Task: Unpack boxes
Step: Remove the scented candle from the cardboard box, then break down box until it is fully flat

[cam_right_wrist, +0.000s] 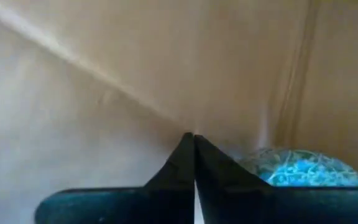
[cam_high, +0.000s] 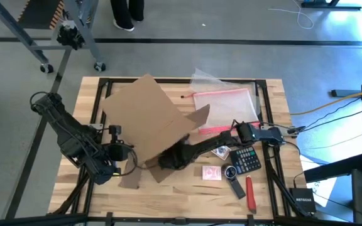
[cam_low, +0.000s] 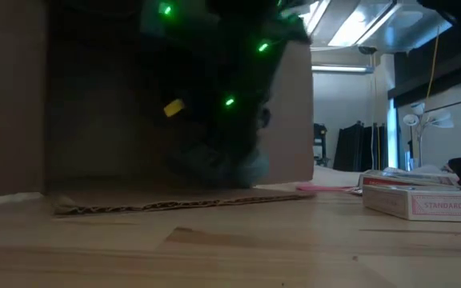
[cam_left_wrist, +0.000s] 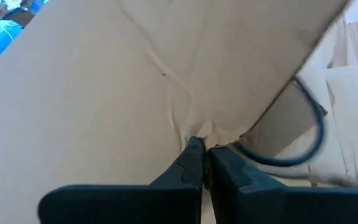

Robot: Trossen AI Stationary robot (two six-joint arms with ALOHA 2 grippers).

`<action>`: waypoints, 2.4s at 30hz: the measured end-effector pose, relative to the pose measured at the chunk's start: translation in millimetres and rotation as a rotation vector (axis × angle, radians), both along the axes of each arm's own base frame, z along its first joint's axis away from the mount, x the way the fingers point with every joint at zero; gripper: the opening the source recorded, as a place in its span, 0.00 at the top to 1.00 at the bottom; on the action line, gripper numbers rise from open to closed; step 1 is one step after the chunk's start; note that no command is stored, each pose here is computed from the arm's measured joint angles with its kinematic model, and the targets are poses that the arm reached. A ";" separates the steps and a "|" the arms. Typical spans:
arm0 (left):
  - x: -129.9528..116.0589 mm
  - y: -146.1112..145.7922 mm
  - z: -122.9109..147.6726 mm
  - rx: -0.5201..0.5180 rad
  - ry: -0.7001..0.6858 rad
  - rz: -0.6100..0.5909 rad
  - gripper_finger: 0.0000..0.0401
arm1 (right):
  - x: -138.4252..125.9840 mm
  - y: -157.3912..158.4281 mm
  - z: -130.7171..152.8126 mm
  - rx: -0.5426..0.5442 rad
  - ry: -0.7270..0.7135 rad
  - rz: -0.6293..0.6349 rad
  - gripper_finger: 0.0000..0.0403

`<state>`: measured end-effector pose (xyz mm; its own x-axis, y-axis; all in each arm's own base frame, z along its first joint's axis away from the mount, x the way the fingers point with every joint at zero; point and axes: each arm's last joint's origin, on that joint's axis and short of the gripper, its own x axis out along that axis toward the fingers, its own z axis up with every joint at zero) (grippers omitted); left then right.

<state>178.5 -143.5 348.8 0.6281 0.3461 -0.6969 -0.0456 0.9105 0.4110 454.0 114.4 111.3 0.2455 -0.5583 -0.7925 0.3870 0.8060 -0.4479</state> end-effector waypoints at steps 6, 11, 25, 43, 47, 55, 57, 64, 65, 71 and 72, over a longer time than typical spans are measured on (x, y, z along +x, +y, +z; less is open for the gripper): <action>0.2 0.0 -0.1 0.001 -0.001 0.002 0.99 | -32.9 28.8 0.6 -0.044 0.145 -0.058 1.00; 0.0 0.3 -0.1 0.003 0.001 0.002 0.99 | -47.5 43.8 1.6 -0.065 0.180 -0.087 1.00; 0.3 1.1 0.3 0.010 -0.035 0.036 0.99 | -77.1 82.4 23.7 -0.141 0.123 -0.074 1.00; -37.2 39.3 71.0 -0.181 -0.328 0.101 1.00 | -107.6 96.7 120.7 -0.200 -0.128 0.065 1.00; -55.7 57.1 82.3 -0.235 -0.382 0.103 1.00 | -116.0 98.8 138.8 -0.192 -0.182 0.079 1.00; -75.8 76.3 95.3 -0.301 -0.465 0.090 1.00 | -121.9 91.3 168.8 -0.190 -0.225 0.141 1.00; -76.8 77.4 98.2 -0.312 -0.486 0.078 1.00 | -121.0 88.2 174.0 -0.190 -0.229 0.156 1.00; -78.3 78.8 100.4 -0.309 -0.498 0.063 1.00 | -110.5 77.5 181.2 -0.148 -0.228 0.186 0.96; -78.6 79.1 100.6 -0.310 -0.499 0.064 1.00 | -108.6 77.3 182.1 -0.136 -0.220 0.210 0.93; -80.7 81.0 101.3 -0.316 -0.504 0.064 1.00 | -89.6 72.6 184.8 -0.082 -0.194 0.369 0.72; -81.1 81.5 101.4 -0.316 -0.505 0.064 1.00 | -86.9 71.2 185.0 -0.067 -0.186 0.392 0.68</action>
